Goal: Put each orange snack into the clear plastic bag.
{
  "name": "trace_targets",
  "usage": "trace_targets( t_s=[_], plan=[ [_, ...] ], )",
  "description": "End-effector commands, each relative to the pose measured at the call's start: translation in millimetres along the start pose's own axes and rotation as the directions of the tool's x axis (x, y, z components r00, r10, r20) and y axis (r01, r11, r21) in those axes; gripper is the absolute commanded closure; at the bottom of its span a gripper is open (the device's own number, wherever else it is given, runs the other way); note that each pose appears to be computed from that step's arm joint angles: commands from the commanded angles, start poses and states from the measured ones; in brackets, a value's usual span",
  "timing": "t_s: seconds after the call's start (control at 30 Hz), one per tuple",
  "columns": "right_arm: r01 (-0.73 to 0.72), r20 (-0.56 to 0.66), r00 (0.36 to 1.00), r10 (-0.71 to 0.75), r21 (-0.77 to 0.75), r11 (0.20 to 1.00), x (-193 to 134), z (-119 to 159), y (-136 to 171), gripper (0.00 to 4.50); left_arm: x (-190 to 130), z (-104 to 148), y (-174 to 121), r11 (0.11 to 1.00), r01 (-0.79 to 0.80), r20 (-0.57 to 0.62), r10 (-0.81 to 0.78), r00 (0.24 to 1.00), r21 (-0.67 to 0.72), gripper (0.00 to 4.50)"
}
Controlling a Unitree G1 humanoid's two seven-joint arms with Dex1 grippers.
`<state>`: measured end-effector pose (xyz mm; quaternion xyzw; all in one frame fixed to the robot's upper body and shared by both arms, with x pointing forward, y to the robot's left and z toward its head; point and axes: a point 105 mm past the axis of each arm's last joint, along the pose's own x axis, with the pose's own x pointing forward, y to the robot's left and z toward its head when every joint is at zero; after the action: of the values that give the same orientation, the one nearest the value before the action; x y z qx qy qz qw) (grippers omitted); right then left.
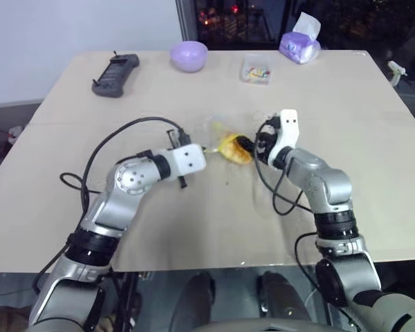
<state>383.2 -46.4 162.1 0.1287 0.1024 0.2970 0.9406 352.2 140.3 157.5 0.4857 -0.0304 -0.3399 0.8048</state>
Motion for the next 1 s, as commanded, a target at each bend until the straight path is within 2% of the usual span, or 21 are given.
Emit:
trace_targets(
  t_s=[0.03,0.07,0.13,0.23,0.3,0.4,0.47,0.53,0.8,1.0],
  plan=[
    [-0.017,0.038,0.999,0.017,-0.001,1.000,-2.7,14.7,7.4,1.06,-3.5,17.1,18.3,0.998,-0.066,0.079,0.065,0.995,0.003,4.50],
    [-0.008,0.028,1.000,0.009,-0.037,0.999,-2.6,12.5,6.7,1.06,-3.3,18.9,19.0,0.998,-0.067,0.090,0.067,0.994,-0.004,4.50],
    [-0.025,0.083,0.996,0.032,-0.091,0.996,-8.3,22.2,9.1,1.06,-3.0,12.8,24.6,0.993,-0.084,0.063,0.089,0.994,-0.086,4.50],
    [-0.027,0.130,0.989,0.071,-0.314,0.949,-23.6,34.6,7.7,1.06,-4.4,6.0,29.6,0.986,-0.095,0.033,0.100,0.994,-0.139,4.50],
    [0.027,0.117,0.993,0.035,-0.484,0.874,-31.9,35.8,-6.5,1.06,-5.1,3.6,30.6,0.981,-0.096,0.025,0.101,0.995,-0.167,4.50],
    [-0.007,0.042,0.998,0.052,-0.702,0.712,-40.5,25.2,-17.9,1.06,-5.8,0.5,29.7,0.976,-0.086,0.018,0.091,0.996,-0.198,4.50],
    [-0.056,-0.034,0.998,0.047,-0.784,0.618,-40.3,7.3,-25.3,1.06,-5.5,0.1,30.2,0.969,-0.082,0.019,0.089,0.996,-0.234,4.50],
    [-0.096,-0.084,0.995,0.047,-0.817,0.569,-36.0,-9.7,-28.9,1.06,-4.8,1.2,32.4,0.960,-0.080,0.024,0.090,0.996,-0.269,4.50],
    [-0.081,-0.046,0.996,0.074,-0.805,0.588,5.0,-29.7,-15.3,1.06,-7.2,1.5,37.8,0.930,-0.065,0.032,0.082,0.996,-0.361,4.50],
    [0.034,0.050,0.999,0.006,-0.762,0.647,38.2,-28.3,-22.2,1.06,-9.7,0.5,38.0,0.919,-0.061,0.036,0.081,0.996,-0.390,4.50]
  ],
)
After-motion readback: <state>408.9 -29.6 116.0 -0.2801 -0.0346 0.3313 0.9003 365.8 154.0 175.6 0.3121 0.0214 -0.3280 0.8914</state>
